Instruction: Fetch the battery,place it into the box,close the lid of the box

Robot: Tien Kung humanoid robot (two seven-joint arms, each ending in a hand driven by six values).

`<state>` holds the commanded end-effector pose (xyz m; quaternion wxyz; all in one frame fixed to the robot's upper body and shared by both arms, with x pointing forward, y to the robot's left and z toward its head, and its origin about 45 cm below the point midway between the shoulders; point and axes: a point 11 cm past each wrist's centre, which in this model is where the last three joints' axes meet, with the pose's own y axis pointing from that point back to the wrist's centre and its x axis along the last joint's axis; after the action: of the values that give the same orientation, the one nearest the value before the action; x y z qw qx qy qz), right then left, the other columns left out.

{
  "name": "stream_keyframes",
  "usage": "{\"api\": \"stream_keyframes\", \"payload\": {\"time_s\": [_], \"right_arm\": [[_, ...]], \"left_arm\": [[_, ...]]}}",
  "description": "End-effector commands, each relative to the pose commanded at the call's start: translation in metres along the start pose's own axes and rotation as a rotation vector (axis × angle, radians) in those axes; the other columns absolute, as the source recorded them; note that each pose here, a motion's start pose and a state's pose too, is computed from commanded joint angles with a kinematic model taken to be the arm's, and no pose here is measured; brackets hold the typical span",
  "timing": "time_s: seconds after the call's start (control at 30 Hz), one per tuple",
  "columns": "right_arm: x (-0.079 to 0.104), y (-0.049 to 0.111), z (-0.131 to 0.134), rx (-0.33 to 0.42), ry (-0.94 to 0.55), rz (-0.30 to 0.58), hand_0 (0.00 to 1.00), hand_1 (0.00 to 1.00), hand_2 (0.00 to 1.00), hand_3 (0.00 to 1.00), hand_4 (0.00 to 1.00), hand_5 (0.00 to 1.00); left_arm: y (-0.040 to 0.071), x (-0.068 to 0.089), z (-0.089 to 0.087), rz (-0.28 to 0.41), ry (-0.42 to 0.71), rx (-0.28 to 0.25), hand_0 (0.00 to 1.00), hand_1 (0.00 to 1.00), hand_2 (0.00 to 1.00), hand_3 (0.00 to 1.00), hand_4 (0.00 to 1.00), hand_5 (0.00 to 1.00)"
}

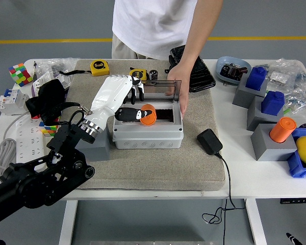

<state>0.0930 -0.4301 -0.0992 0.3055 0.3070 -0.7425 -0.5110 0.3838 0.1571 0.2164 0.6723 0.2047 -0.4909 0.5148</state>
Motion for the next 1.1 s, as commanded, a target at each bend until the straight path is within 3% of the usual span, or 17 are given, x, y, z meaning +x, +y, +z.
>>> {"api": "stream_keyframes", "payload": {"time_s": [0.37, 1.1], "right_arm": [[-0.001, 0.000, 0.001, 0.000, 0.006, -0.002, 0.658, 0.665, 0.671, 0.551, 0.955, 0.447], [-0.006, 0.000, 0.000, 0.004, 0.016, -0.010, 0.657, 0.663, 0.671, 0.551, 0.955, 0.447]], "left_arm": [[-0.006, -0.007, -0.004, 0.002, -0.056, -0.022, 0.087, 0.102, 0.199, 0.263, 0.998, 0.064], [-0.033, -0.005, 0.000, 0.005, -0.101, -0.079, 0.082, 0.099, 0.194, 0.256, 0.998, 0.058]]}}
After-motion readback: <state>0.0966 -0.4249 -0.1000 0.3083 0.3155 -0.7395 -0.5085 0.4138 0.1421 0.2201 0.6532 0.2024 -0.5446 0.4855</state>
